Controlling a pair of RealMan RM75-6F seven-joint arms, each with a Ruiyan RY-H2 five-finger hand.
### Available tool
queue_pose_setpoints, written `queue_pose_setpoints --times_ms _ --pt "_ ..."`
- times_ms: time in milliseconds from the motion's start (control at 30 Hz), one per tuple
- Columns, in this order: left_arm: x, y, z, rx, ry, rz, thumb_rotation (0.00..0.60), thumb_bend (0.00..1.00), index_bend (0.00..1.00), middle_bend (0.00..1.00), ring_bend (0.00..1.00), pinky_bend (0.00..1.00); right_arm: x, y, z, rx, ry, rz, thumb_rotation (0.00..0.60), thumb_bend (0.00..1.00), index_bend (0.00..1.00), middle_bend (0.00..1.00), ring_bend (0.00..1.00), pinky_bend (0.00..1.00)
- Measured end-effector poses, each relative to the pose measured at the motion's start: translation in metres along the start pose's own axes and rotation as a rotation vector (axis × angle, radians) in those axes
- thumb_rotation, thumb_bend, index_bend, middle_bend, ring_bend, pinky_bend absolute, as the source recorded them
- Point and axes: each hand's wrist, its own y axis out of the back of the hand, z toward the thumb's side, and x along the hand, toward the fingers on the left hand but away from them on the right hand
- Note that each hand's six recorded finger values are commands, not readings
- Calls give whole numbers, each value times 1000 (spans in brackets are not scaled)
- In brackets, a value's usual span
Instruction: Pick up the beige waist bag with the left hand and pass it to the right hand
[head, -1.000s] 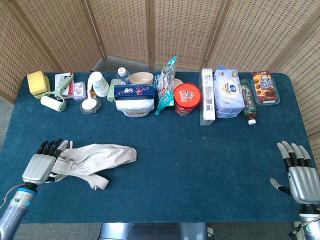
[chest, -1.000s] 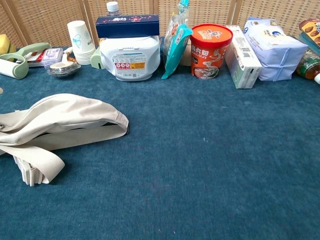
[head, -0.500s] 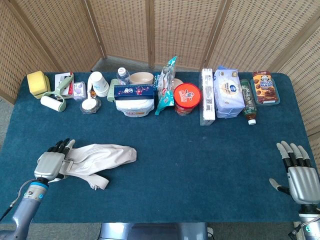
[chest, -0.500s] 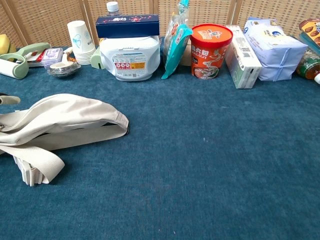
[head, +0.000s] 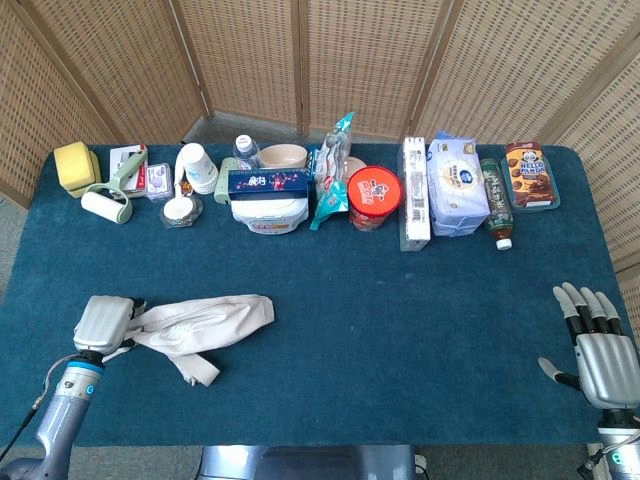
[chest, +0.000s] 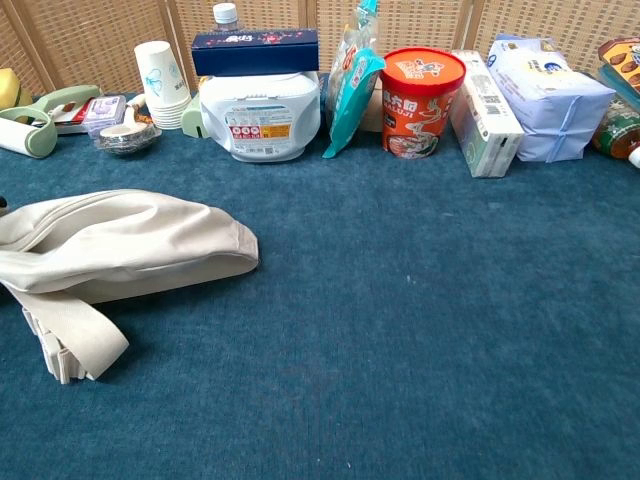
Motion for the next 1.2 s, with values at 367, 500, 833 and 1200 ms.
queue_pose_setpoints --times_ms 367,500,833,1200 --pt "-1 51 28 -152 -84 36 600 161 652 658 671 752 1 -11 10 -2 29 44 600 0 0 0 0 0" --pt "6 68 45 -181 -106 24 600 161 652 658 671 752 1 -15 21 -30 69 71 600 0 0 0 0 0" --pt "35 94 99 -190 -142 -31 600 161 651 658 671 752 -16 -27 56 -111 191 138 600 0 0 0 0 0" --pt "56 116 179 -213 -221 -91 600 160 651 658 671 752 -33 -30 98 -191 275 185 600 0 0 0 0 0"
